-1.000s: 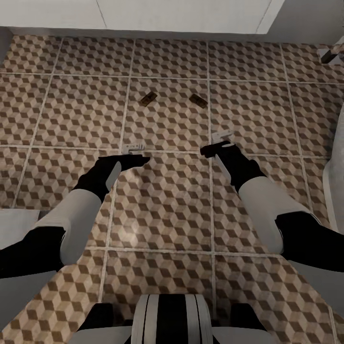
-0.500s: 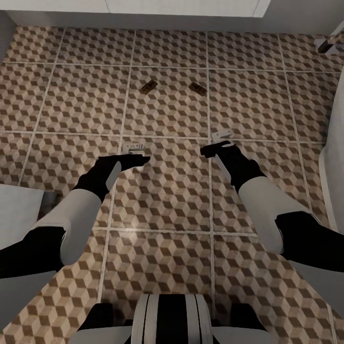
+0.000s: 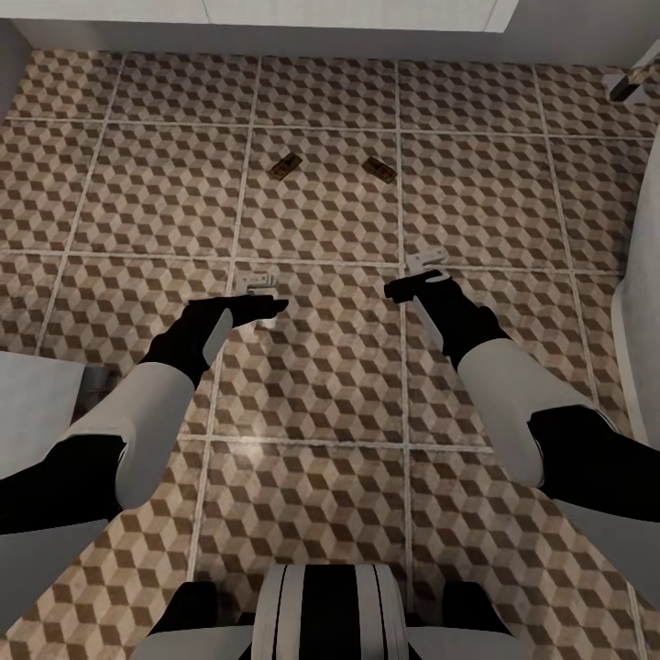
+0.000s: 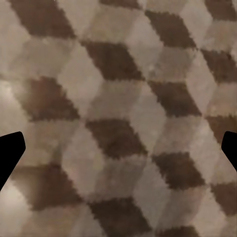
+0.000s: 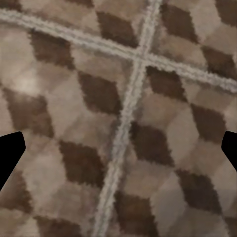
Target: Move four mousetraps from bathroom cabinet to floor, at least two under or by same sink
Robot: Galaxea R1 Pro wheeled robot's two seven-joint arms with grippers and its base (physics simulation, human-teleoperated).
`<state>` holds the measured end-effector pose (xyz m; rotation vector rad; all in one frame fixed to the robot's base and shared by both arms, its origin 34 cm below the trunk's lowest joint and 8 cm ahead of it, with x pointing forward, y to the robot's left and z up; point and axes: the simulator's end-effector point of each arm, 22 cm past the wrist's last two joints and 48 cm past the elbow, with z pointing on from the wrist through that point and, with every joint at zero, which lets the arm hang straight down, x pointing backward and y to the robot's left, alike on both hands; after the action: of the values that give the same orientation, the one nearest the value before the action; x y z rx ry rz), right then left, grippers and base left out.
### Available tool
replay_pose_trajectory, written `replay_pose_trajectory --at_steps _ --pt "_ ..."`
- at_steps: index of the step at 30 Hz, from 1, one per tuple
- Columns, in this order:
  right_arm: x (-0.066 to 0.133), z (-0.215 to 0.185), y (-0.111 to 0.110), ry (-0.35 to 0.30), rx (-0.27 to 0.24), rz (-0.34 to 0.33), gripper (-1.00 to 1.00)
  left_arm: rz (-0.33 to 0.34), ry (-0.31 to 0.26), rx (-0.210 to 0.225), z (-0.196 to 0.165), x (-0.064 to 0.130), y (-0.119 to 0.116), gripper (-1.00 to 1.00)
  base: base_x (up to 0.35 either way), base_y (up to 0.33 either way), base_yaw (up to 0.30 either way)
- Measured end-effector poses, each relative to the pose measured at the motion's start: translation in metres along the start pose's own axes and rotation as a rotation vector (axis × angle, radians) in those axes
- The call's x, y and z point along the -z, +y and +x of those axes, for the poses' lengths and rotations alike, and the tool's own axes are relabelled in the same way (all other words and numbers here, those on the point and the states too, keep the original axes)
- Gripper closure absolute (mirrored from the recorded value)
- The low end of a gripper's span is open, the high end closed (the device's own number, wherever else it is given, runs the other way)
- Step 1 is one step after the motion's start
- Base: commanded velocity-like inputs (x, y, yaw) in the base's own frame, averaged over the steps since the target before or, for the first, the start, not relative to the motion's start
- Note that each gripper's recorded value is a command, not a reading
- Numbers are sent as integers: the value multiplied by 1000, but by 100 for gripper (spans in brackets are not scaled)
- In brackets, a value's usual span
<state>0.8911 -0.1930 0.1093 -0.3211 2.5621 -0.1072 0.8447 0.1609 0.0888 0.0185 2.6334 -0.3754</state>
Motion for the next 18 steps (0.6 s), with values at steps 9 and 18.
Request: replay_pose_trajectory --at_steps 9,18 --pt "-1 2 0 5 1 -1 -100 1 -44 -10 -21 6 -2 -100 0 0 0" --pt "-1 3 0 7 1 -1 -100 2 -64 -16 -31 8 -3 -100 0 0 0"
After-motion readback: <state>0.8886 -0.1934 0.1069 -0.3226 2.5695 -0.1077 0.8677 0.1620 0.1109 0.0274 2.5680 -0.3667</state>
